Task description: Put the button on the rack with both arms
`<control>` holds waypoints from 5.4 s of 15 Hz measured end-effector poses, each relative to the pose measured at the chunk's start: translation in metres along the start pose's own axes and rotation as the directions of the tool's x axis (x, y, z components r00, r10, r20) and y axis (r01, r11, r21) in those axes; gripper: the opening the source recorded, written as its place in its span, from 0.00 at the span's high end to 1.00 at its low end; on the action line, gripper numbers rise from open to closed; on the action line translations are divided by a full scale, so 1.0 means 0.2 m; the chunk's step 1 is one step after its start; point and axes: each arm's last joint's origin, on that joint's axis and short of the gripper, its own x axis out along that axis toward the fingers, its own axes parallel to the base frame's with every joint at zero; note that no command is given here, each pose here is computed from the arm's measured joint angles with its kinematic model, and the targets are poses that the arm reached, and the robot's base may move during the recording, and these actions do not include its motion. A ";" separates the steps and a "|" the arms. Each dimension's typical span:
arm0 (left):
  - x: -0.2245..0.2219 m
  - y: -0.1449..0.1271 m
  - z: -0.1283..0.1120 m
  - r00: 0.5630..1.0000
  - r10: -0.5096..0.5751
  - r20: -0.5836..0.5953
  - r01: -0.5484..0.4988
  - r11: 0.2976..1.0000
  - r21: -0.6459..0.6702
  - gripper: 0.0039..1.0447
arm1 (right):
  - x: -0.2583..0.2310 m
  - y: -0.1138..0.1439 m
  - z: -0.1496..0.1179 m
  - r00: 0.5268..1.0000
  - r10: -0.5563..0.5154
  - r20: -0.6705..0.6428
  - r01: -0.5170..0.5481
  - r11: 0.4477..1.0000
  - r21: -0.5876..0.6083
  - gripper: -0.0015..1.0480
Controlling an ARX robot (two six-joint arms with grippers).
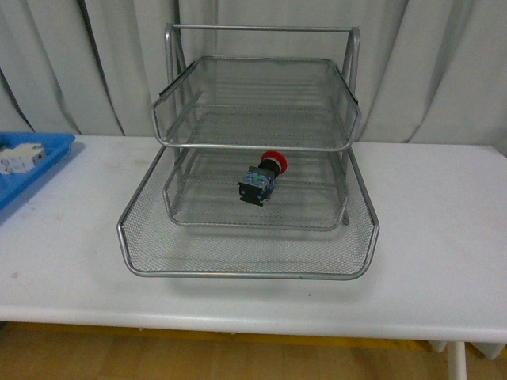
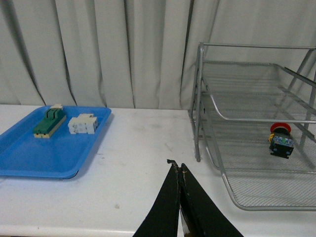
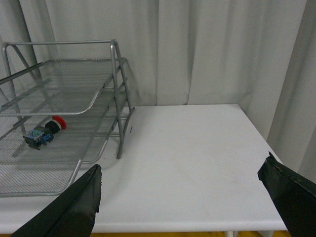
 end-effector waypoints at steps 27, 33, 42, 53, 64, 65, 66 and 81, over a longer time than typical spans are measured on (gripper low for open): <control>-0.07 0.00 -0.02 1.000 0.000 -0.016 0.000 1.000 0.000 0.06 | 1.09 0.77 0.05 0.613 0.402 -0.680 -0.321 0.914 0.250 0.36; -0.07 0.00 -0.02 1.000 0.000 -0.016 0.000 1.000 0.000 0.06 | 1.02 0.94 -0.05 0.554 0.399 -0.731 -0.390 0.900 0.195 0.98; -0.07 0.00 -0.02 1.000 0.000 -0.016 0.000 1.000 0.000 0.06 | 0.93 0.98 -0.33 0.448 0.382 -0.808 -0.399 0.895 0.202 0.98; -0.07 0.00 -0.02 1.000 0.000 -0.016 0.000 1.000 0.000 0.06 | 1.15 1.00 -0.36 0.441 0.367 -0.819 -0.348 0.911 0.221 0.98; -0.07 0.00 -0.02 1.000 0.000 -0.016 0.000 1.000 0.000 0.06 | 1.39 0.91 -0.32 0.548 0.363 -0.754 -0.328 0.922 0.206 0.98; -0.07 0.00 -0.02 1.000 0.000 -0.016 0.000 1.000 0.000 0.06 | 1.43 0.89 -0.29 0.576 0.362 -0.733 -0.322 0.925 0.204 0.98; -0.07 0.00 -0.02 1.000 0.000 -0.016 0.000 1.000 0.000 0.06 | 1.46 0.89 -0.27 0.591 0.362 -0.721 -0.321 0.926 0.202 0.98; -0.07 0.00 -0.02 1.000 0.000 -0.016 0.000 1.000 0.000 0.06 | 1.68 0.76 -0.31 0.651 0.297 -0.699 -0.277 0.950 0.147 0.98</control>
